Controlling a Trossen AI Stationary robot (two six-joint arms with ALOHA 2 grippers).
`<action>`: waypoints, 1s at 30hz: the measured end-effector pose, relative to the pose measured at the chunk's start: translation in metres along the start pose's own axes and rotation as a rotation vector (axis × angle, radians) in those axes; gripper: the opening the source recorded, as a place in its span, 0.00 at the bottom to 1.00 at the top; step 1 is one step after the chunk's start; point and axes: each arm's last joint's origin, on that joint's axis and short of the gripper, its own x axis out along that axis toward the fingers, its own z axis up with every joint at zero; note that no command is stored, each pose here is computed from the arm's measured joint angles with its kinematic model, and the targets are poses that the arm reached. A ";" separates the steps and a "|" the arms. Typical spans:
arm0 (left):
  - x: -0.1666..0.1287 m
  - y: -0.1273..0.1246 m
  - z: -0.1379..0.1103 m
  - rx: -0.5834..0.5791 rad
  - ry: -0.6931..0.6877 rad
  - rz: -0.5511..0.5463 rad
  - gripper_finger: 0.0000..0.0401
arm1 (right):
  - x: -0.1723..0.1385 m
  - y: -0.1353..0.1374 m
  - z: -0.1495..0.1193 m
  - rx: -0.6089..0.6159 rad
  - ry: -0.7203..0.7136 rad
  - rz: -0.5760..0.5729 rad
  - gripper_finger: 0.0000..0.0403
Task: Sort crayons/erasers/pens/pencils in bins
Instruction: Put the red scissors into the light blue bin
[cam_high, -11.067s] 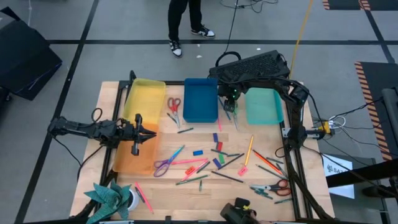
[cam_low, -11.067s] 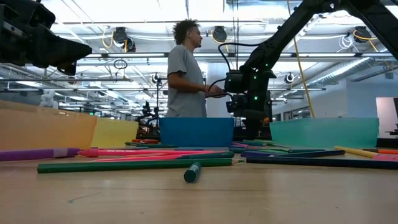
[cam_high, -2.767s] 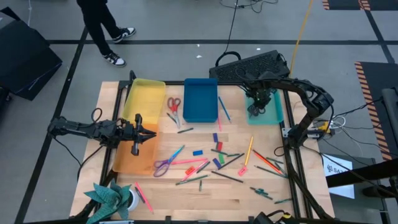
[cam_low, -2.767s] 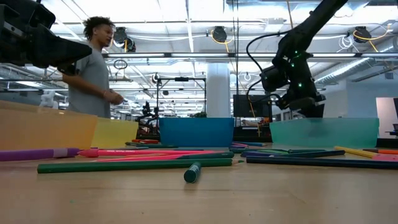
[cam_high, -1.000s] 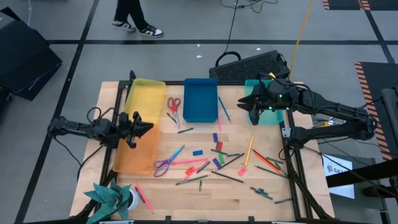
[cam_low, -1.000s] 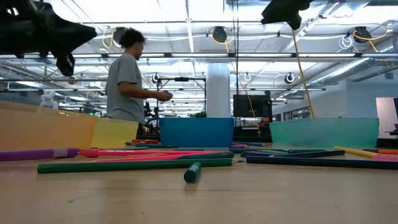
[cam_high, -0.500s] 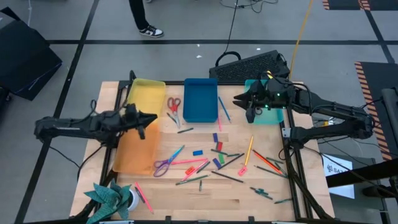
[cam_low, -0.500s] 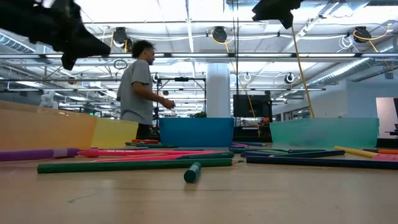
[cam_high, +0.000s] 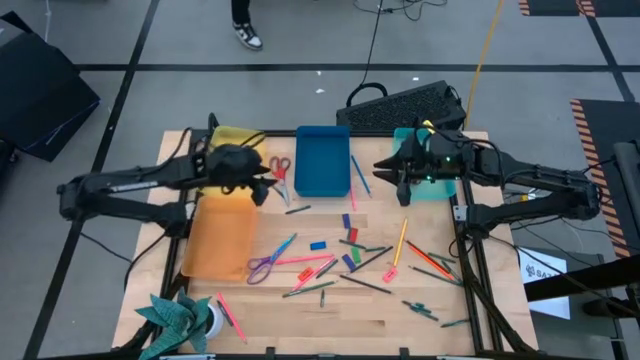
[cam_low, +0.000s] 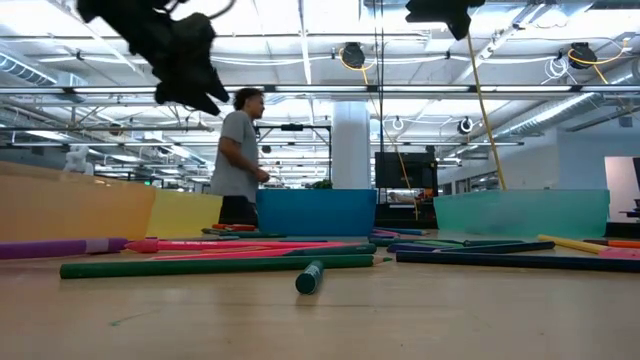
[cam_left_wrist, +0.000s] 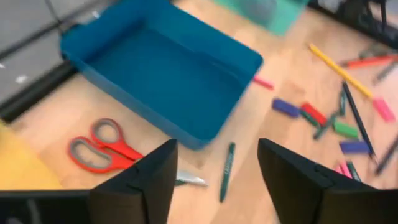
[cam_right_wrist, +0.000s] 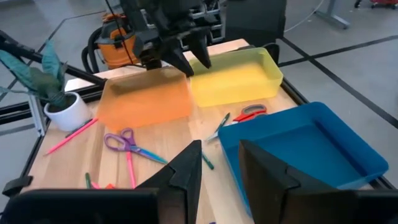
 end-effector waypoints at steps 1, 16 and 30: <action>0.004 -0.001 0.003 0.017 0.036 -0.016 0.59 | 0.000 0.001 0.000 -0.002 0.001 0.004 0.25; 0.064 0.014 0.024 0.052 0.413 0.076 0.61 | 0.000 0.003 -0.001 -0.032 0.002 0.012 0.25; 0.138 0.104 0.078 0.273 0.655 0.154 0.60 | 0.000 0.007 -0.001 -0.002 0.003 0.019 0.25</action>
